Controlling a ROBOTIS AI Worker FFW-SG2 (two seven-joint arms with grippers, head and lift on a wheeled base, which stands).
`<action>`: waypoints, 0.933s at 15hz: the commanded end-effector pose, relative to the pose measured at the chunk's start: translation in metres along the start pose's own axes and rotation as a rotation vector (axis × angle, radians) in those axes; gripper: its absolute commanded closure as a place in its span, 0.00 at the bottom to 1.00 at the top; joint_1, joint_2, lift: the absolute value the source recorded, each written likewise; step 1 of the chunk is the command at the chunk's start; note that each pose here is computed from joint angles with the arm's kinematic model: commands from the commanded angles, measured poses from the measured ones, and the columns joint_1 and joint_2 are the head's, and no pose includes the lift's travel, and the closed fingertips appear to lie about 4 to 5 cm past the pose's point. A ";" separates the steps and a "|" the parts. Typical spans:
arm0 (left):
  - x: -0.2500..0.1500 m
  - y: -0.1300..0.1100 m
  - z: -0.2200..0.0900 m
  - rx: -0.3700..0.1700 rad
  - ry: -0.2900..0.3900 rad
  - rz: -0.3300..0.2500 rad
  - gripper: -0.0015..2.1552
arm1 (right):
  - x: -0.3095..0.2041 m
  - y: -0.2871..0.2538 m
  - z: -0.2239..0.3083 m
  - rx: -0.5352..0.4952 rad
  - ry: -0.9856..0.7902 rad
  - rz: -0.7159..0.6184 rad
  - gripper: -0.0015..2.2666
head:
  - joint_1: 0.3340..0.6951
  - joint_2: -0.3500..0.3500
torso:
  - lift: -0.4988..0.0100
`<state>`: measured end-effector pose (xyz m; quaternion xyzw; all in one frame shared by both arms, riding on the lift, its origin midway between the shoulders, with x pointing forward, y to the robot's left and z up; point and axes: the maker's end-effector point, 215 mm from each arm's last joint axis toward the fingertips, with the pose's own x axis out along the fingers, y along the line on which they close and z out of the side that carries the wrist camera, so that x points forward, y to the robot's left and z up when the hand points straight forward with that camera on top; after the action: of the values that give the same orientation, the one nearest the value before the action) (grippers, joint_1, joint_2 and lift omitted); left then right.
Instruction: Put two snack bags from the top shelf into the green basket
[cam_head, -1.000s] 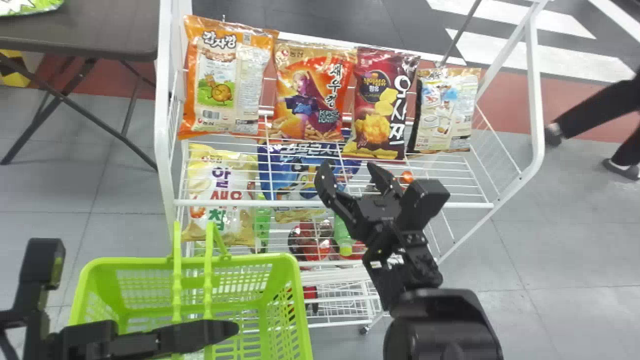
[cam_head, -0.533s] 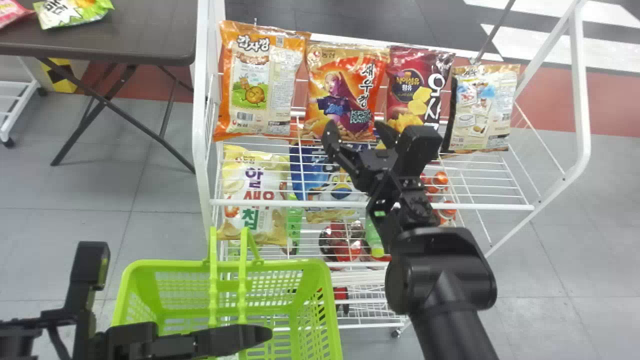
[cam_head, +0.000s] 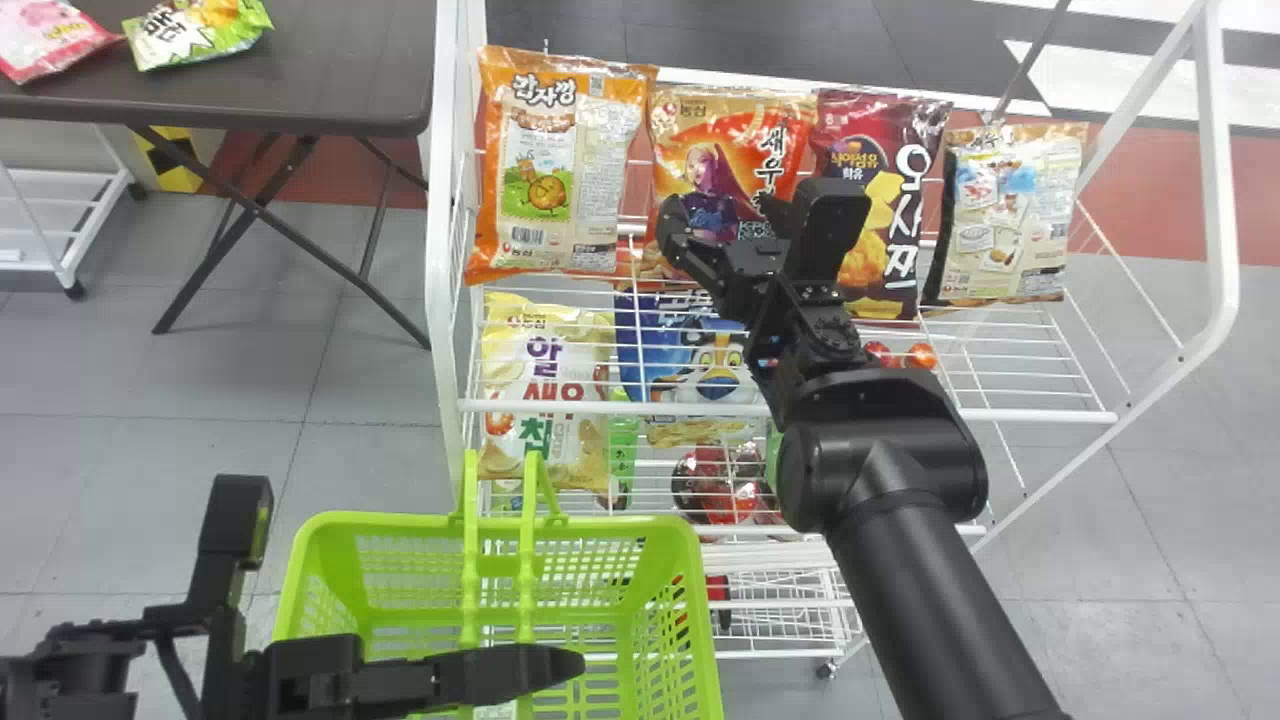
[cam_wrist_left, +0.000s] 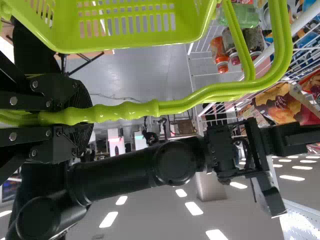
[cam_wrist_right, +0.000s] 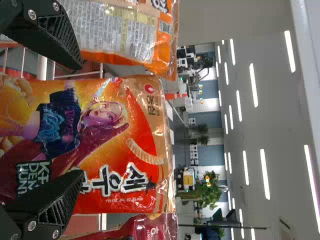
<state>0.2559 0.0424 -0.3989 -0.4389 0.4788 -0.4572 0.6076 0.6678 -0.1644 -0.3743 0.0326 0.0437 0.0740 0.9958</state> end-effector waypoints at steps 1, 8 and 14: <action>0.000 -0.002 0.000 0.003 0.005 -0.002 1.00 | 0.006 -0.005 -0.001 0.000 0.010 -0.011 0.03 | 1.00 0.29 | 0.98; 0.001 -0.004 0.002 0.011 0.010 -0.004 1.00 | 0.033 -0.027 -0.008 -0.034 0.052 -0.038 0.11 | 1.00 0.26 | 0.98; 0.000 -0.004 0.003 0.013 0.009 -0.004 1.00 | 0.029 -0.019 -0.014 -0.062 0.062 -0.006 0.94 | 1.00 0.27 | 0.98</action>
<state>0.2586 0.0419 -0.3951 -0.4341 0.4765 -0.4627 0.6085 0.7023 -0.1792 -0.3881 -0.0012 0.0715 0.0726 0.9948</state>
